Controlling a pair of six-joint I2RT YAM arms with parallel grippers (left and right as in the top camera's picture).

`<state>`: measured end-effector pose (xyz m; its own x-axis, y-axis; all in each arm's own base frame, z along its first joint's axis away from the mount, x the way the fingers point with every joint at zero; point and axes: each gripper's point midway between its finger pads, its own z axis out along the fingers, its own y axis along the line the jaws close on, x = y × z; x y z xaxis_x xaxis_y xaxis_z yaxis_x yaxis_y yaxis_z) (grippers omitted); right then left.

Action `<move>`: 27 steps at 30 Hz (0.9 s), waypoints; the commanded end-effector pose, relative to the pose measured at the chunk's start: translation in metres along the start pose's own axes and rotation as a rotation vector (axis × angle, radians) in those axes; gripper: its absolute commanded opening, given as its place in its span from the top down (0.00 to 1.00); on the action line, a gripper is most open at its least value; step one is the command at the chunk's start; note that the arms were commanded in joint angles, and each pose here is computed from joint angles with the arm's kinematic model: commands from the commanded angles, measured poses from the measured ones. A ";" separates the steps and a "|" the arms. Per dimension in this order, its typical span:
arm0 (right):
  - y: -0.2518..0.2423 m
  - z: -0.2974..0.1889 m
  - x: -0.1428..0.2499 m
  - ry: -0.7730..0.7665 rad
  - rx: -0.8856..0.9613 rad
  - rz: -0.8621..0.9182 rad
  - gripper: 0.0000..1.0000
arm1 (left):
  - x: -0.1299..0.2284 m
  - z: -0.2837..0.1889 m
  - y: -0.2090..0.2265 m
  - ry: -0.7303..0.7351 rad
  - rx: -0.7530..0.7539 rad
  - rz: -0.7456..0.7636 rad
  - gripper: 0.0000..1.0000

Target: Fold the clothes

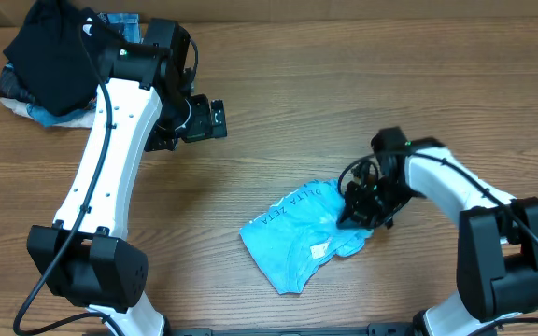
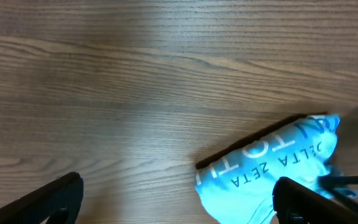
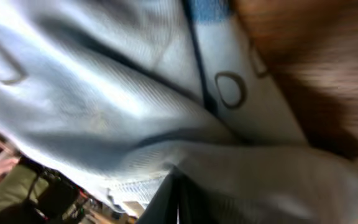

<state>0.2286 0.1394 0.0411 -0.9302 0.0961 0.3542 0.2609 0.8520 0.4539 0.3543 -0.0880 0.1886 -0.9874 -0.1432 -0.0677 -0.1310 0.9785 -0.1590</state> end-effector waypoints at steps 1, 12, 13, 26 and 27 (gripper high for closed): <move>0.018 -0.050 -0.022 -0.151 0.051 -0.059 0.85 | -0.001 -0.012 -0.003 -0.036 0.013 0.098 0.00; 0.049 -0.154 -0.020 -0.319 0.193 -0.081 0.00 | 0.024 0.028 -0.052 0.107 0.327 0.426 0.00; 0.055 -0.161 -0.023 -0.339 0.173 -0.088 0.00 | 0.030 0.036 -0.056 0.133 0.369 0.449 0.00; 0.050 -0.204 -0.049 -0.484 0.095 -0.051 0.00 | 0.104 0.122 -0.086 0.335 0.667 0.645 0.00; 0.050 -0.204 -0.049 -0.483 0.096 -0.051 0.00 | 0.105 0.127 -0.088 0.342 0.664 0.640 0.00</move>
<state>0.3359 0.0717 0.1987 -0.9639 0.2612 -0.0510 0.2272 0.9074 0.3536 0.2818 -0.1934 0.0783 -0.8572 0.5125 -0.0497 0.4068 0.6148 -0.6757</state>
